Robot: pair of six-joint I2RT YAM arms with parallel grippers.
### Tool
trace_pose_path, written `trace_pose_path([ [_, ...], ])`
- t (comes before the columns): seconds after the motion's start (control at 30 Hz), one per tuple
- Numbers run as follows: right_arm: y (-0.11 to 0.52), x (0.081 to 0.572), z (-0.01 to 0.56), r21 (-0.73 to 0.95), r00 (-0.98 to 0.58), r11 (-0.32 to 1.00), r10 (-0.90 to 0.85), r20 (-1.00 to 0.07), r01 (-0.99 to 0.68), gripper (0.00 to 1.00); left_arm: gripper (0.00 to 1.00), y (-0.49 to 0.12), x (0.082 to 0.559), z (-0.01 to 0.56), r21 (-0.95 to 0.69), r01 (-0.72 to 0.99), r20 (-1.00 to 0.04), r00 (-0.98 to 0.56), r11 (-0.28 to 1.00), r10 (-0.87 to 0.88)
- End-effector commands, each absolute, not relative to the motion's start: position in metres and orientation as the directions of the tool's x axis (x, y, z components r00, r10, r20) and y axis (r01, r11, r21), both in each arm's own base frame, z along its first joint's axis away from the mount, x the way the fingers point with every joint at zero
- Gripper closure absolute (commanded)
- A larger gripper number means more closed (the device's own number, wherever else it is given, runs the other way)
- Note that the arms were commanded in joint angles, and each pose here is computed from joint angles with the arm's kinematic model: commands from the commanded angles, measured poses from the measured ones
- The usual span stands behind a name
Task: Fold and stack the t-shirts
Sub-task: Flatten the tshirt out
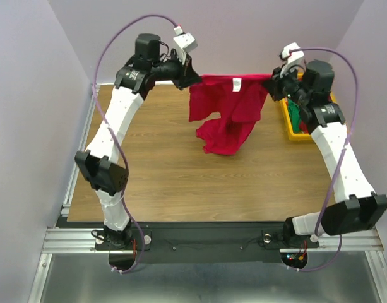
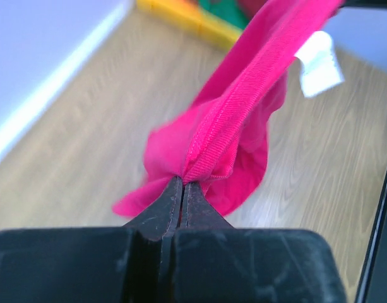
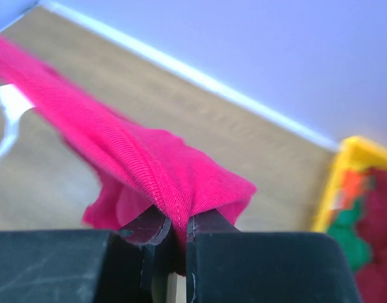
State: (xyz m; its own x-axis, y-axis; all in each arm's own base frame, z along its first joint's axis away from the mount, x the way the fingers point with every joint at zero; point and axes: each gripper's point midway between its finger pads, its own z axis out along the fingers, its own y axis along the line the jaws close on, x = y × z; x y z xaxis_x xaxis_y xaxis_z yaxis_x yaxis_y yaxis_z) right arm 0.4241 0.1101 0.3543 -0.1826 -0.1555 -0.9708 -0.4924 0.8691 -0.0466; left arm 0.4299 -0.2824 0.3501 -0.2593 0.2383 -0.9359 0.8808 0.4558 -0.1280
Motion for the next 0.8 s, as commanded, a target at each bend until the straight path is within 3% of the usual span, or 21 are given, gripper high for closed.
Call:
trace_pose_path([
  [0.0, 0.049, 0.412, 0.453, -0.232, 0.029, 0.952, -0.231, -0.973, -0.199, 0.99, 1.00, -0.273, 0.368, 0.470, 0.056, 0.912, -0.991, 0.000, 0.406, 0.136],
  [0.27, -0.013, 0.332, 0.612, -0.222, 0.322, 0.957, -0.273, -0.907, 0.186, 0.99, 1.00, -0.312, 0.249, 0.531, 0.136, 0.972, -0.991, 0.135, 0.192, 0.020],
  [0.43, -0.015, 0.314, 0.671, -0.263, 0.449, 0.932, -0.351, -0.822, 0.248, 1.00, 1.00, -0.312, 0.213, 0.579, 0.029, 0.994, -0.989, 0.044, 0.107, -0.141],
  [0.57, 0.010, 0.346, 0.677, -0.340, 0.497, 0.927, -0.372, -0.784, 0.156, 0.99, 1.00, -0.304, 0.208, 0.570, -0.066, 0.993, -0.987, -0.049, 0.102, -0.156],
  [0.7, 0.068, 0.400, 0.634, -0.437, 0.503, 0.888, -0.315, -0.805, -0.141, 0.99, 1.00, -0.278, 0.236, 0.516, -0.291, 0.942, -0.954, -0.274, 0.169, -0.120],
  [0.77, 0.102, 0.434, 0.583, -0.424, 0.436, 0.854, -0.272, -0.858, -0.303, 0.99, 1.00, -0.254, 0.259, 0.472, -0.419, 0.872, -0.908, -0.403, 0.253, -0.112],
])
